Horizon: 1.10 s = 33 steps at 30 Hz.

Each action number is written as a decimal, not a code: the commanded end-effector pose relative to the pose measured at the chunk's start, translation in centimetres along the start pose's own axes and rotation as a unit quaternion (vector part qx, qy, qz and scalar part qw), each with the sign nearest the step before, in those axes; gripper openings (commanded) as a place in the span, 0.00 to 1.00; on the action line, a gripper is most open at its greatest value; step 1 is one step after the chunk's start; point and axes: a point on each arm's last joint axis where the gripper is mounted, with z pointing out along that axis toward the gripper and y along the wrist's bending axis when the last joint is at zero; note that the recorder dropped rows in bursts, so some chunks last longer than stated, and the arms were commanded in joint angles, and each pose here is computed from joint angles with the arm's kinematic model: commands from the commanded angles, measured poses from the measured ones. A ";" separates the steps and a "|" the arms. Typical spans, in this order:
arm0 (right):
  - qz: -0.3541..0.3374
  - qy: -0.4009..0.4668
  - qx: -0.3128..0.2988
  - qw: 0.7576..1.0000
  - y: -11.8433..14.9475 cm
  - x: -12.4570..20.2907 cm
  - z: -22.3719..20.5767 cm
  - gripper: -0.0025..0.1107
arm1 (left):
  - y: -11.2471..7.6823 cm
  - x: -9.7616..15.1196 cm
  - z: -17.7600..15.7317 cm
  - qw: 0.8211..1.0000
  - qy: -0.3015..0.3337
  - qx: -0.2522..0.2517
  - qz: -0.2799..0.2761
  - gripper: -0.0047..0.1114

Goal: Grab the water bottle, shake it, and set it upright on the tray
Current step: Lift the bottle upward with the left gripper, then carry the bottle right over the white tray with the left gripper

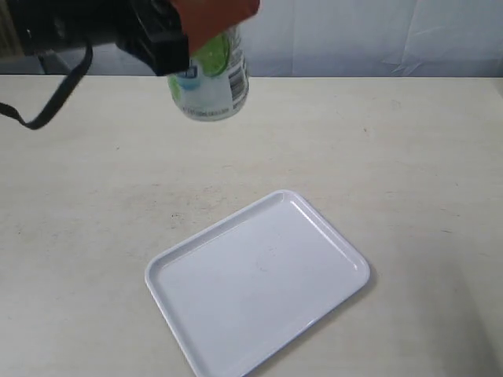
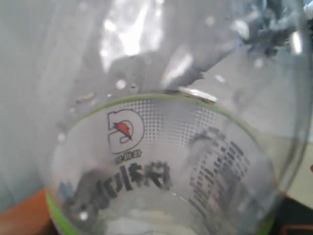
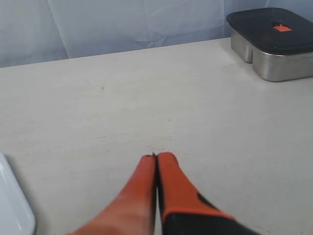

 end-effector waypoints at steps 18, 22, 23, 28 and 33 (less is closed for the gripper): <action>0.000 -0.009 0.002 1.000 0.0 -0.1 0.0 0.05 | 6.1 10.4 -0.8 0.901 0.203 -0.341 -0.175 0.04; 0.000 -0.009 0.002 1.000 0.0 -0.1 0.0 0.05 | 1.5 8.6 2.1 0.973 0.116 -0.079 -0.186 0.04; 0.000 -0.009 0.002 1.000 0.0 -0.1 0.0 0.05 | -0.3 7.9 2.6 0.980 0.089 0.013 -0.180 0.04; 0.000 -0.009 0.002 1.000 0.0 -0.1 0.0 0.05 | -4.3 7.0 2.7 0.976 0.049 0.190 -0.091 0.04; 0.000 -0.009 0.002 1.000 0.0 -0.1 0.0 0.05 | 0.3 8.6 2.9 0.983 0.114 -0.049 -0.132 0.04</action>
